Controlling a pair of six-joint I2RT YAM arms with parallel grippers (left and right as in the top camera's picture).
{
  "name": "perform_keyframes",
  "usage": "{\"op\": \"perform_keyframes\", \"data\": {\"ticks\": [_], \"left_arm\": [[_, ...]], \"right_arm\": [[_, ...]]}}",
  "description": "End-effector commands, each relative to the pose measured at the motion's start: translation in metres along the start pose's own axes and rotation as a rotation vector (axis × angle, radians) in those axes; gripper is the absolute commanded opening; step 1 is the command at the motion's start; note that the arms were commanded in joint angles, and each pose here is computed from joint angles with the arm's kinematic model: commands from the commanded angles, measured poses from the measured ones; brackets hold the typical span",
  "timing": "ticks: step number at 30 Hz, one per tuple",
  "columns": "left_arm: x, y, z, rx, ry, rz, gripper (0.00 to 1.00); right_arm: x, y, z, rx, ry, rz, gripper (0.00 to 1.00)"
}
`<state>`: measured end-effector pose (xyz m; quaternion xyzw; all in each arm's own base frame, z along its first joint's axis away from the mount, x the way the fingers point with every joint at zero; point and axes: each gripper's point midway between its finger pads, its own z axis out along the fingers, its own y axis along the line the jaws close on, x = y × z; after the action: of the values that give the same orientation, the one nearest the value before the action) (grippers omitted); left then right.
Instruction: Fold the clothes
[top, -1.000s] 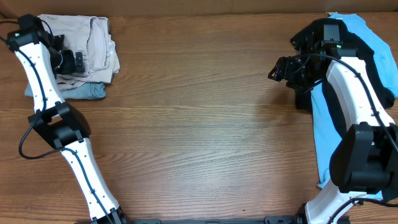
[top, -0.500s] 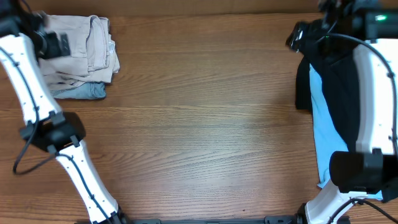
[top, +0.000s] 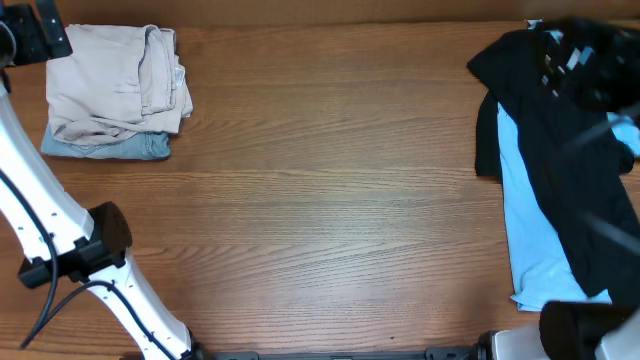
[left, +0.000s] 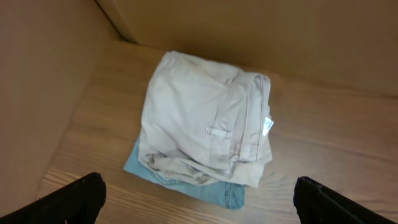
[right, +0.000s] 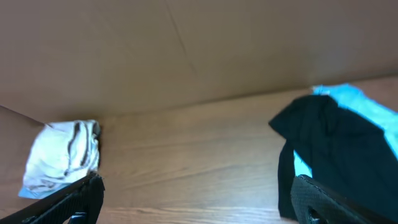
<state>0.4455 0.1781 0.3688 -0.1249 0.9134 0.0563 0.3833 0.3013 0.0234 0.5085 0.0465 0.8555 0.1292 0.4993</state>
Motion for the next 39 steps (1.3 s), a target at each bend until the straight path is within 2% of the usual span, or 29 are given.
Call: {"op": "perform_keyframes", "data": {"ticks": [1, 10, 14, 19, 24, 27, 35, 39], "left_arm": [[0.005, -0.003, 0.011, 0.015, 0.027, -0.018, 1.00], [0.005, -0.003, 0.011, 0.015, 0.027, -0.018, 1.00], [0.005, -0.003, 0.011, 0.015, 0.027, -0.018, 1.00], [0.005, -0.003, 0.011, 0.015, 0.027, -0.018, 1.00], [0.005, -0.003, 0.011, 0.015, 0.027, -0.018, 1.00], [0.005, -0.003, 0.011, 0.015, 0.027, -0.018, 1.00], [0.005, -0.003, 0.011, 0.015, 0.027, -0.018, 1.00], [0.005, -0.003, 0.011, 0.015, 0.027, -0.018, 1.00]], "right_arm": [[0.000, -0.001, 0.001, 0.008, 0.000, -0.008, 1.00], [0.001, -0.003, 0.006, 0.012, 0.012, -0.007, 1.00], [0.000, -0.017, 0.001, 0.102, -0.004, -0.011, 1.00], [0.015, -0.038, 0.001, 0.216, 0.027, -0.025, 1.00], [0.035, -0.045, 0.012, 0.209, -0.032, -0.036, 1.00], [0.058, -0.052, 0.019, 0.195, -0.108, -0.056, 1.00], [0.172, -0.072, 0.040, 0.095, -0.289, -0.070, 1.00], [0.205, -0.080, 0.051, 0.065, -0.423, -0.093, 1.00]]}}
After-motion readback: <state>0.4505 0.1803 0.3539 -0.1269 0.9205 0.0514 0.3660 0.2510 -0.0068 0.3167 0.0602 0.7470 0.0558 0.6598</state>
